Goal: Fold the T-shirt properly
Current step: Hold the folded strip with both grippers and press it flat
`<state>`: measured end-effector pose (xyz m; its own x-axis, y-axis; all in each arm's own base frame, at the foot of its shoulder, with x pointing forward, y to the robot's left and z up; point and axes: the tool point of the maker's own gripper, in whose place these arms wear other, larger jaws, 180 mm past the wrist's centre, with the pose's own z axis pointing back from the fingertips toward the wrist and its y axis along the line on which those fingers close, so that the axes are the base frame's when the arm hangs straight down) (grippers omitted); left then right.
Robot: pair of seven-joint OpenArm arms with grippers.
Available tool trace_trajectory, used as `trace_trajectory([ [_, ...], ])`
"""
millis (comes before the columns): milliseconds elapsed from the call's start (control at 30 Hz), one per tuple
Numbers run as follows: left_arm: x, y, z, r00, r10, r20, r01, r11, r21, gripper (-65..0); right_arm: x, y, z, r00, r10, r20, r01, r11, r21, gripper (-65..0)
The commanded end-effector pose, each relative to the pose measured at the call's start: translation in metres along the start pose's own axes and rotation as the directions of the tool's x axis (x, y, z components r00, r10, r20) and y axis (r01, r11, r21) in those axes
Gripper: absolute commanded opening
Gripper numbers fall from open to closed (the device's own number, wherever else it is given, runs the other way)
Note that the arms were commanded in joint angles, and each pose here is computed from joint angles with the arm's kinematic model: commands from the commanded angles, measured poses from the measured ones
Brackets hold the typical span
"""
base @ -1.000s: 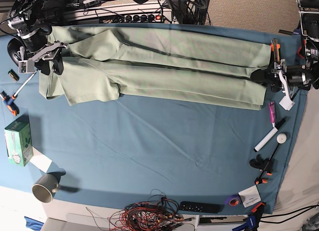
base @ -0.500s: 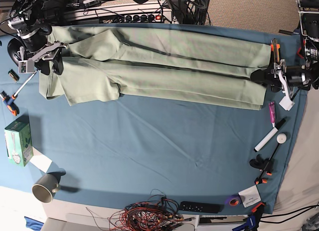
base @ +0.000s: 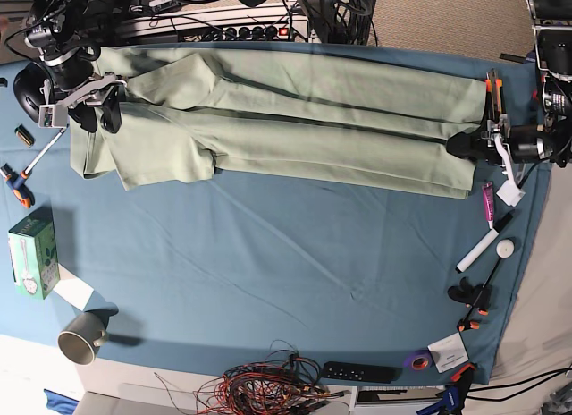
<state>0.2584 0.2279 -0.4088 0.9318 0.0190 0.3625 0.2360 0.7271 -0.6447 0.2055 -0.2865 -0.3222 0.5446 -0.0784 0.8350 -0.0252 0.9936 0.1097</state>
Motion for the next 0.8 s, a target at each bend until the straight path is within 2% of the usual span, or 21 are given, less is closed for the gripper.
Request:
trace_trajectory([
  [0,-0.036,0.037,0.021,0.982,0.023,-0.19,0.011,0.984,0.18,-39.0,0.015,-0.001,0.003,0.999,0.015,0.05,-0.016,1.0,0.002,-35.8],
  [267,-0.031,0.045,0.045,0.982,0.024,-0.189,0.016,0.978,0.207,-39.0,0.015,0.0,0.003,0.999,0.015,0.05,-0.015,1.0,0.003,-35.8],
  [533,-0.032,0.038,0.038,0.985,0.032,-0.168,-0.003,0.985,0.17,-39.0,0.015,0.0,0.003,0.999,0.015,0.051,-0.015,1.0,0.003,-35.8],
  [767,-0.035,0.024,0.013,0.987,0.037,-0.159,-0.019,0.994,0.111,-39.0,0.014,0.0,0.003,0.999,0.015,0.05,-0.015,1.0,0.002,-35.8],
])
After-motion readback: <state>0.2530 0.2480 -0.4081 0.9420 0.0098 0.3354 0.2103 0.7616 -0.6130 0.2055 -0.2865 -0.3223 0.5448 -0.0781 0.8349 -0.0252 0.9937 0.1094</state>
